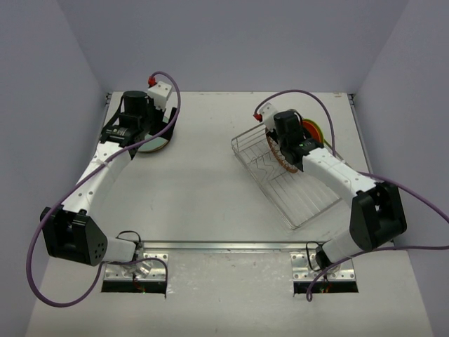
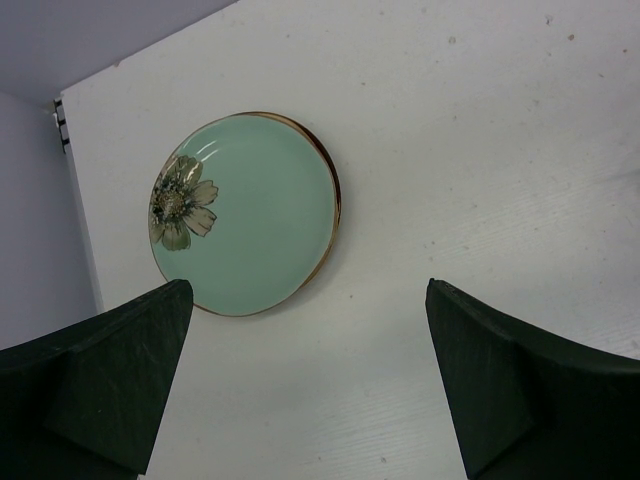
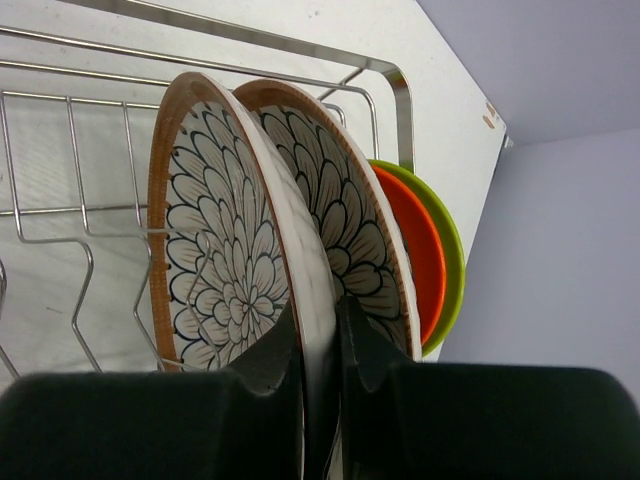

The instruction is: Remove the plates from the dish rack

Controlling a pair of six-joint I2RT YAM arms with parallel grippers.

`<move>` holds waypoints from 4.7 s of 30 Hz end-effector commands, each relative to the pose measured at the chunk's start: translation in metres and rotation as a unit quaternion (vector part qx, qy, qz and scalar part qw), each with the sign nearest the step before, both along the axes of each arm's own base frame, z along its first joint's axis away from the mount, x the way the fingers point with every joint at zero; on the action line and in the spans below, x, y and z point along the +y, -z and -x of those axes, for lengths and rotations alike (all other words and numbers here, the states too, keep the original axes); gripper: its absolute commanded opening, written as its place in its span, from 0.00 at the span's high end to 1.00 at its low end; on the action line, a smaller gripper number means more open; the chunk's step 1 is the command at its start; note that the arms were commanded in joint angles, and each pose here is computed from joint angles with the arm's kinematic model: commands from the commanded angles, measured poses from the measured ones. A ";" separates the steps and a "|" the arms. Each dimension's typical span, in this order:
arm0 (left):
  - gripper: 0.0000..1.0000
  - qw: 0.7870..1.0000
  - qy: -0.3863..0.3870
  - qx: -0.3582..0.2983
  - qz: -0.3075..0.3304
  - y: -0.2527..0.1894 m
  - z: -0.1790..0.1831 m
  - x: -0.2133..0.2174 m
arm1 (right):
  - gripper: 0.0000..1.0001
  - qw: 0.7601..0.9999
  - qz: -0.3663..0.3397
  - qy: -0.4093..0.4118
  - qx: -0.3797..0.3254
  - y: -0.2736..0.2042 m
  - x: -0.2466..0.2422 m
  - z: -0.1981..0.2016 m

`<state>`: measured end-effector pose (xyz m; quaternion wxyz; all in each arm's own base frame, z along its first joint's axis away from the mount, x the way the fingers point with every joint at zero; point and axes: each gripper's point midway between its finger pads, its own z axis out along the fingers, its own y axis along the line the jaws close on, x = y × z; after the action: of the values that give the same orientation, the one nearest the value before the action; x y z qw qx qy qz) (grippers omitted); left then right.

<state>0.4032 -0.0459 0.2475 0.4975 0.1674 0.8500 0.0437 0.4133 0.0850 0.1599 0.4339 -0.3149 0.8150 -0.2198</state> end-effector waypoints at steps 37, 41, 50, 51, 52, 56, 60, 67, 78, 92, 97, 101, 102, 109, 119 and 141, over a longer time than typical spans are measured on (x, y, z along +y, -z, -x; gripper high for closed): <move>0.00 0.995 0.018 -0.055 0.082 -0.057 -0.002 -0.025 | 1.00 0.975 0.004 -0.034 -0.221 -0.194 0.050 0.029; 0.00 0.994 0.030 -0.049 0.096 -0.058 -0.003 -0.032 | 1.00 0.972 -0.066 -0.052 -0.218 -0.221 0.060 0.037; 0.00 0.921 0.290 0.027 0.258 -0.077 0.054 -0.120 | 1.00 0.953 -0.233 -0.161 -0.111 -0.213 0.116 0.067; 0.00 0.913 0.302 0.034 0.274 -0.079 0.059 -0.125 | 1.00 0.948 -0.257 -0.163 -0.097 -0.210 0.118 0.069; 0.00 0.905 0.310 0.037 0.288 -0.081 0.062 -0.129 | 1.00 0.944 -0.266 -0.176 -0.086 -0.209 0.122 0.070; 0.02 0.879 0.327 0.061 0.340 -0.080 0.075 -0.141 | 1.00 0.918 -0.339 -0.205 -0.031 -0.202 0.141 0.077; 0.11 0.871 0.332 0.079 0.353 -0.068 0.079 -0.147 | 1.00 0.890 -0.394 -0.230 0.020 -0.198 0.162 0.088; 0.21 0.868 0.343 0.103 0.344 -0.042 0.086 -0.157 | 1.00 0.858 -0.449 -0.234 0.085 -0.187 0.177 0.084; 0.25 0.864 0.358 0.146 0.323 -0.006 0.094 -0.171 | 1.00 0.826 -0.495 -0.236 0.128 -0.188 0.182 0.076; 0.76 0.782 0.412 0.215 0.416 -0.025 0.112 -0.196 | 1.00 0.812 -0.518 -0.231 0.141 -0.184 0.182 0.077; 1.00 0.765 0.409 0.229 0.441 -0.027 0.112 -0.191 | 0.99 0.808 -0.524 -0.224 0.147 -0.180 0.180 0.078; 1.00 0.765 0.377 0.225 0.471 -0.028 0.098 -0.167 | 0.61 0.810 -0.526 -0.210 0.149 -0.175 0.177 0.076; 1.00 0.771 0.358 0.218 0.480 -0.026 0.090 -0.154 | 0.38 0.812 -0.527 -0.205 0.148 -0.174 0.175 0.075; 1.00 0.831 0.178 0.185 0.493 0.001 0.019 -0.046 | 0.01 0.842 -0.514 -0.135 0.092 -0.175 0.133 0.050; 1.00 0.881 -0.064 0.170 0.437 0.053 -0.059 0.097 | 0.01 0.902 -0.422 -0.075 0.039 -0.145 0.081 0.047; 0.70 0.824 -0.131 0.229 0.501 0.142 -0.096 0.145 | 0.01 0.905 -0.415 -0.067 0.071 -0.122 0.077 0.058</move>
<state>0.4807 0.0941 0.0775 0.2509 -0.2331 0.8767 -0.3378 0.3514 0.1633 0.2740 0.4699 -0.1706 0.8439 0.1946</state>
